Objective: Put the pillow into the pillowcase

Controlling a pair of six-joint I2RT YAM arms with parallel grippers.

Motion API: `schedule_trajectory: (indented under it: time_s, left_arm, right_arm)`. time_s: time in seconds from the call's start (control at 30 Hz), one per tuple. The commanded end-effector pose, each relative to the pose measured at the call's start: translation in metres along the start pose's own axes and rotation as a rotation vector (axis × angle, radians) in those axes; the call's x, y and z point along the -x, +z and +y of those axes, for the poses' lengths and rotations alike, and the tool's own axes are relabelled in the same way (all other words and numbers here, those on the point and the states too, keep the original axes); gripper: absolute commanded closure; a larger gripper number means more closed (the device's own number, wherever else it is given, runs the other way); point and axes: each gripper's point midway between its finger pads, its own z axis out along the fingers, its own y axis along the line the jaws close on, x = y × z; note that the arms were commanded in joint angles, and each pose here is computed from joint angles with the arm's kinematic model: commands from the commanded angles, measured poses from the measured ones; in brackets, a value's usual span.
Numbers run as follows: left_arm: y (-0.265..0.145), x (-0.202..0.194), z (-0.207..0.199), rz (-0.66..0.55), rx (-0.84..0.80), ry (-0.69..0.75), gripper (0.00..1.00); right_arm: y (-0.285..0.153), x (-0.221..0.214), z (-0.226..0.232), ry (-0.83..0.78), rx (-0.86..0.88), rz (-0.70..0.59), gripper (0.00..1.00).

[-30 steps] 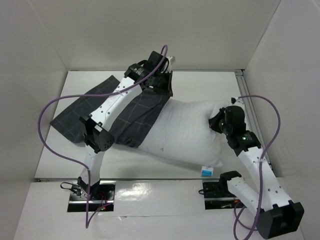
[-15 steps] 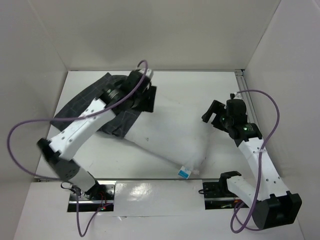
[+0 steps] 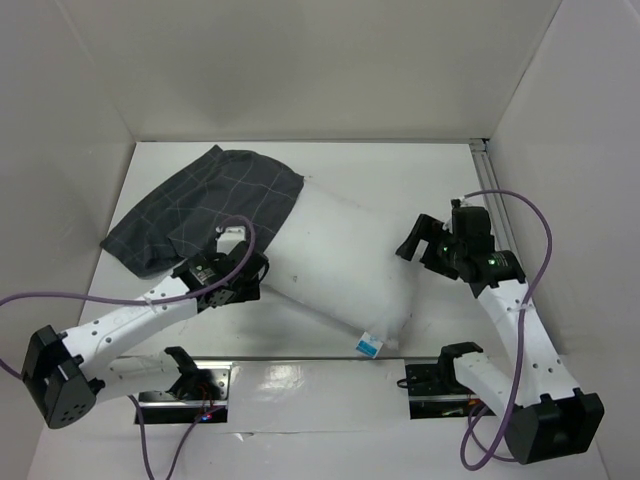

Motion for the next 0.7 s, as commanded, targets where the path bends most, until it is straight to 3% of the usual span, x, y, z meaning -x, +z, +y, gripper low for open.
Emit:
schedule_trajectory:
  time_s: [0.0, 0.17, 0.4, 0.67]
  left_arm:
    - [0.017, 0.037, -0.008, -0.165, 0.016, -0.142, 0.29]
    - [0.024, 0.066, -0.006, -0.245, 0.033, -0.181, 0.32]
    - [0.053, 0.072, -0.001, -0.173, 0.087, -0.161, 0.4]
    - [0.053, 0.085, -0.002, -0.159, 0.083, -0.192, 0.54]
  right_arm:
    - [-0.008, -0.029, 0.0, -0.008, 0.046, 0.104, 0.0]
    - [-0.006, -0.049, 0.002, -0.021, 0.08, 0.207, 0.0]
    - [-0.023, -0.057, 0.007, -0.107, 0.112, 0.271, 0.0]
    - [-0.038, -0.055, 0.011, -0.101, 0.099, 0.287, 0.0]
